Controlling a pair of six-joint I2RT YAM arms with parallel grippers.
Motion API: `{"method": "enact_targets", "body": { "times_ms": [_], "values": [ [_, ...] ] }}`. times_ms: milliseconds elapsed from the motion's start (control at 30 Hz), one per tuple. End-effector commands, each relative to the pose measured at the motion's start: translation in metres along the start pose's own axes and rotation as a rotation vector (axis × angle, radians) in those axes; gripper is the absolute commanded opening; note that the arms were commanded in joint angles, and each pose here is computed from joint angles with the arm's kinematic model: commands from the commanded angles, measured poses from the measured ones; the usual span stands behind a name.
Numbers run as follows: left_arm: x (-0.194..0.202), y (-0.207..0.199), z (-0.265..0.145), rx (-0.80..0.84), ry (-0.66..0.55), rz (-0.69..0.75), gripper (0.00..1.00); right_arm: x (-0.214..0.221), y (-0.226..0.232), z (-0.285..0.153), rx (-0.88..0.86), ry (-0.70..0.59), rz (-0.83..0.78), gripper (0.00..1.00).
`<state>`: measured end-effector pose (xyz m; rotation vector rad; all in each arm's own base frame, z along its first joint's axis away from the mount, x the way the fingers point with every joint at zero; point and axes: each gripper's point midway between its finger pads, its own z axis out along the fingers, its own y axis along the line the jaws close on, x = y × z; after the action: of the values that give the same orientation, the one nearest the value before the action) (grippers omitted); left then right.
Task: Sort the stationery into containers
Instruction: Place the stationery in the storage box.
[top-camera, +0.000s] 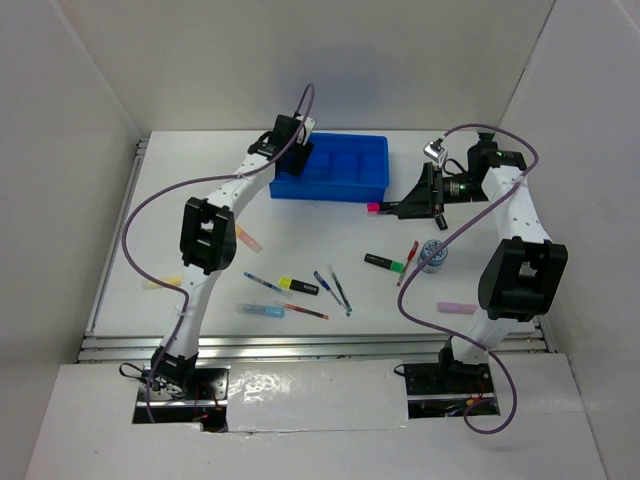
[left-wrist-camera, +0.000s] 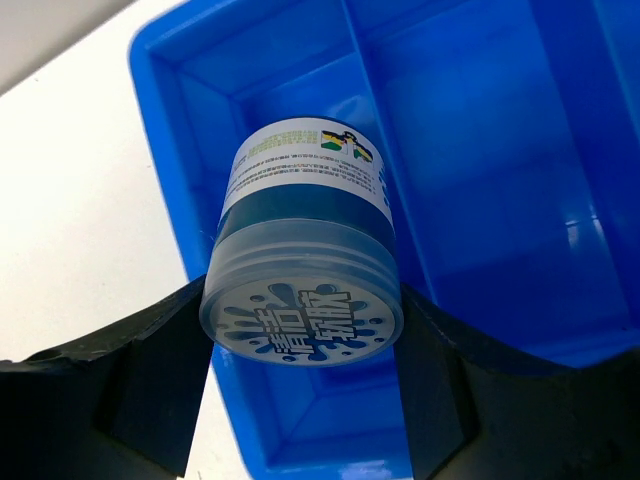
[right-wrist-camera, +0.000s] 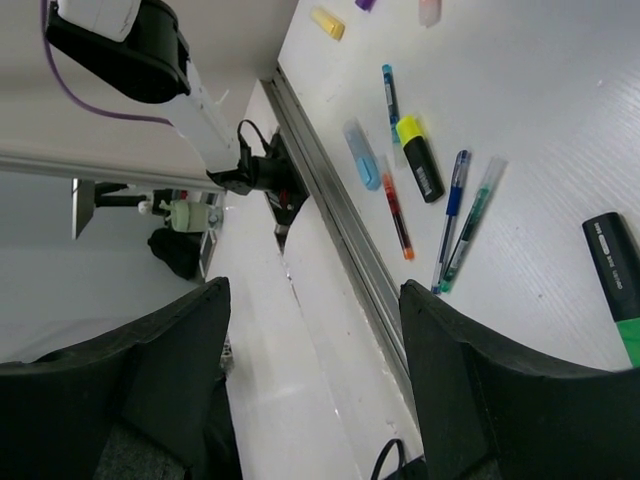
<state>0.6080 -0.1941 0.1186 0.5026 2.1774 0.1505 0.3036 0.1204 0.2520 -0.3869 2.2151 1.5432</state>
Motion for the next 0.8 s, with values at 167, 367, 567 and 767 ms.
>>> {"method": "enact_targets", "body": {
  "times_ms": [167, 367, 567, 767],
  "values": [
    [-0.028, 0.015, 0.003, -0.090, -0.097, 0.006, 0.11, 0.006, 0.007, 0.001, -0.053, 0.004, 0.024, 0.75],
    [-0.036, 0.017, 0.001, -0.107, -0.131, -0.001, 0.62, 0.010, 0.010, 0.004, -0.078, 0.018, 0.029, 0.75],
    [-0.052, 0.028, -0.004, -0.152, -0.181, 0.003, 0.91, 0.013, 0.011, 0.007, -0.094, 0.028, 0.042, 0.75],
    [-0.059, 0.031, -0.007, -0.167, -0.206, 0.006, 0.99, 0.017, 0.013, 0.010, -0.104, 0.039, 0.034, 0.75]
  ]
}}
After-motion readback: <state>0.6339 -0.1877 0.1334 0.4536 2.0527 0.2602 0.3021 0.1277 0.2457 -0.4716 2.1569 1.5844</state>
